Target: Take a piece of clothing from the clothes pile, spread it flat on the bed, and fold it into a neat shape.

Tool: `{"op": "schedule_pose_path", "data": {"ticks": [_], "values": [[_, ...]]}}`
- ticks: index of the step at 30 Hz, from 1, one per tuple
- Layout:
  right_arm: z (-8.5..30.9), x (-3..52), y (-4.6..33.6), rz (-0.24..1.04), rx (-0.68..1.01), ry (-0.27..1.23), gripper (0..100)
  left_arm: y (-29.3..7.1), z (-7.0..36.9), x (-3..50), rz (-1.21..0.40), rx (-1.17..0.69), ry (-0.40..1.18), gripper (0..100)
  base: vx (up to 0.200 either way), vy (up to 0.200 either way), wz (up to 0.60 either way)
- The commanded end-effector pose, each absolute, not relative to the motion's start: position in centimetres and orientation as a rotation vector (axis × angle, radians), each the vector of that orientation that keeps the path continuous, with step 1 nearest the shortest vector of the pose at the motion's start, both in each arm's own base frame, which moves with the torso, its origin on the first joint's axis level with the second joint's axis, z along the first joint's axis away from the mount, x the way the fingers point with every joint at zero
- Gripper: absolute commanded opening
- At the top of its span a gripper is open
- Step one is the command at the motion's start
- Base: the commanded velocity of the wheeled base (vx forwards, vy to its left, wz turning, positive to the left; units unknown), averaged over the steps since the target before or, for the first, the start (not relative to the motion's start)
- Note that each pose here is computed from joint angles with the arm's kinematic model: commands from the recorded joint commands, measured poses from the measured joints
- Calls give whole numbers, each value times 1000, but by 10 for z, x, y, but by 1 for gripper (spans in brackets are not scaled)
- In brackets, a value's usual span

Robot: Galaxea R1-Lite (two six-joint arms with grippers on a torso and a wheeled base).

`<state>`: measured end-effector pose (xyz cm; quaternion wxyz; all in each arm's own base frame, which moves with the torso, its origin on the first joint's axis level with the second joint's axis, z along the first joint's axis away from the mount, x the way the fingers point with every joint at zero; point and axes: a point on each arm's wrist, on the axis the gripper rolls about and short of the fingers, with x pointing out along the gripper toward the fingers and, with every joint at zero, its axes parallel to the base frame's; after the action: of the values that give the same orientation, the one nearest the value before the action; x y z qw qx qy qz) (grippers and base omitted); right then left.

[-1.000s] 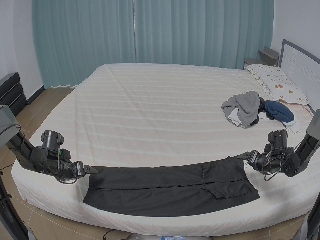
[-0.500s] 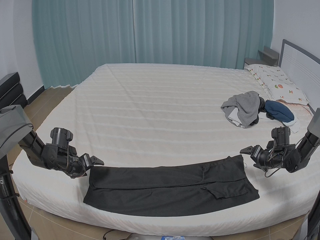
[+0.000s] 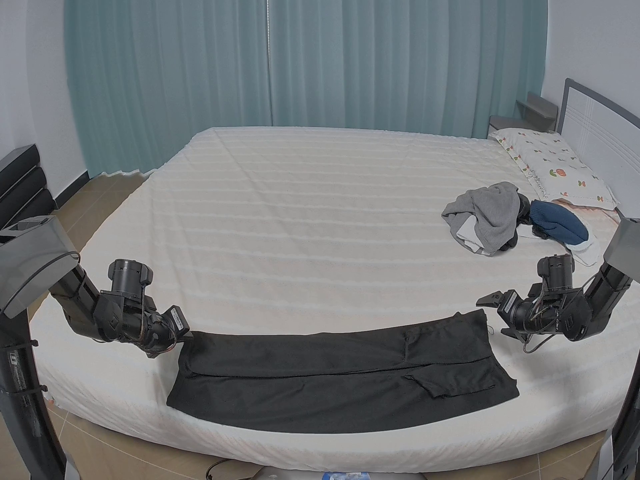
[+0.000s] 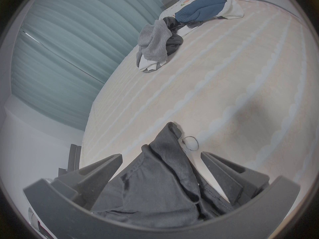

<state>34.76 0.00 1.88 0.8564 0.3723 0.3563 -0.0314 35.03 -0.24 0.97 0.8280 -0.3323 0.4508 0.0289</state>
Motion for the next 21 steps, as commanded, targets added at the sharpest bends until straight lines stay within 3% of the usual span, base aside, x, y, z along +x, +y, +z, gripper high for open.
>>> {"op": "schedule_pose_path", "data": {"ticks": [1,12,13,21], "values": [[4,358,0,-75,787,769,100,4,10,350,82,-712,946,0,0,0,0],[-9,380,0,-86,830,756,100,4,9,352,73,-711,911,0,0,0,0],[-10,382,0,-85,830,754,0,4,9,352,73,-711,911,0,0,0,0],[-14,386,1,-86,830,754,0,4,8,352,72,-710,915,0,0,0,0]]}}
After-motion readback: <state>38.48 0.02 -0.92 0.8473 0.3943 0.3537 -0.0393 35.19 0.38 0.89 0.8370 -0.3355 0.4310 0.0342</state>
